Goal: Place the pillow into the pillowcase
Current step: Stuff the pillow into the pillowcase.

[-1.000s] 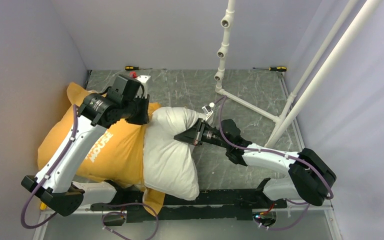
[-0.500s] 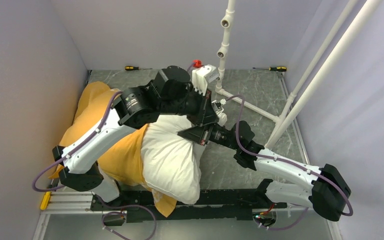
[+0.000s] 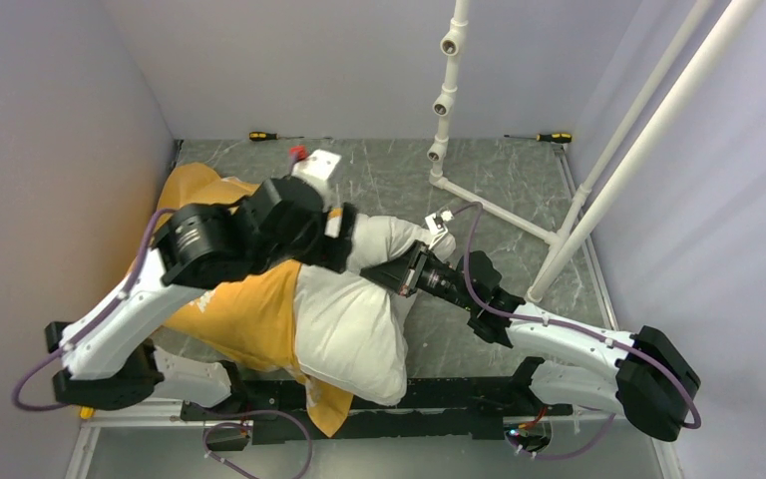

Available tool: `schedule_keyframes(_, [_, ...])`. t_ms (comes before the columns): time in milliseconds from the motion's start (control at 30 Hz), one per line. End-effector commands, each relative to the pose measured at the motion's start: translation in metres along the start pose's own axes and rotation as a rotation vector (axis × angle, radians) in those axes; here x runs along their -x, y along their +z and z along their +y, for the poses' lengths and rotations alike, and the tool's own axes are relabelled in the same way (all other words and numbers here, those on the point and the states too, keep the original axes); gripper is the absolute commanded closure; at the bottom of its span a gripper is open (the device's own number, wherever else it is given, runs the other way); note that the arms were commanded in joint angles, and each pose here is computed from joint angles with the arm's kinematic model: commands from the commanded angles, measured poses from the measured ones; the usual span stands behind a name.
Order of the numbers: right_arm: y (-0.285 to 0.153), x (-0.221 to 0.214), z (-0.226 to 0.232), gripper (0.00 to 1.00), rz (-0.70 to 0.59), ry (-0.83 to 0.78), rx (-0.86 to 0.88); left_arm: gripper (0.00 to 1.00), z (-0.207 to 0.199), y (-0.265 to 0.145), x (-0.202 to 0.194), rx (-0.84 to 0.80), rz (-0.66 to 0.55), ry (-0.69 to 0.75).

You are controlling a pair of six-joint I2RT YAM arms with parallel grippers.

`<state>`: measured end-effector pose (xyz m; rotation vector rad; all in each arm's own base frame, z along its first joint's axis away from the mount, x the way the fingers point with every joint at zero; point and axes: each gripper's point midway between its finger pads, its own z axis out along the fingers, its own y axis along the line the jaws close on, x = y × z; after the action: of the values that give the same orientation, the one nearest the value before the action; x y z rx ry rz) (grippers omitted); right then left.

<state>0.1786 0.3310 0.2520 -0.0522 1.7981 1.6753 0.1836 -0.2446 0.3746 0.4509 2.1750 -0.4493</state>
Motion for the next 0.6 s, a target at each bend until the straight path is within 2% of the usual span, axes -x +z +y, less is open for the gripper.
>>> schedule_keyframes(0, [0.004,0.01,0.003,1.0,-0.049,-0.005,0.011,0.04,0.086,-0.022,-0.041,0.375,0.06,0.053])
schedule_keyframes(133, [0.007,0.006,0.002,1.0,-0.03,0.004,0.021,0.07,0.103,-0.004,-0.065,0.51,0.135,0.121])
schedule_keyframes(267, [0.01,0.002,0.003,1.0,-0.008,0.012,0.034,0.13,0.116,0.002,-0.066,0.644,0.149,0.16])
schedule_keyframes(367, [0.009,0.001,0.002,1.0,-0.004,0.015,0.028,0.18,0.121,0.008,-0.067,0.672,0.156,0.207])
schedule_keyframes(433, [0.007,0.001,0.0,1.0,-0.01,0.015,0.022,0.26,0.125,0.017,-0.071,0.666,0.173,0.222])
schedule_keyframes(533, [0.006,0.0,-0.002,1.0,-0.006,0.016,0.01,0.45,0.138,0.014,-0.07,0.697,0.175,0.198])
schedule_keyframes(567, [0.006,-0.001,-0.002,1.0,-0.002,0.019,0.008,0.45,0.143,0.01,-0.068,0.714,0.172,0.195])
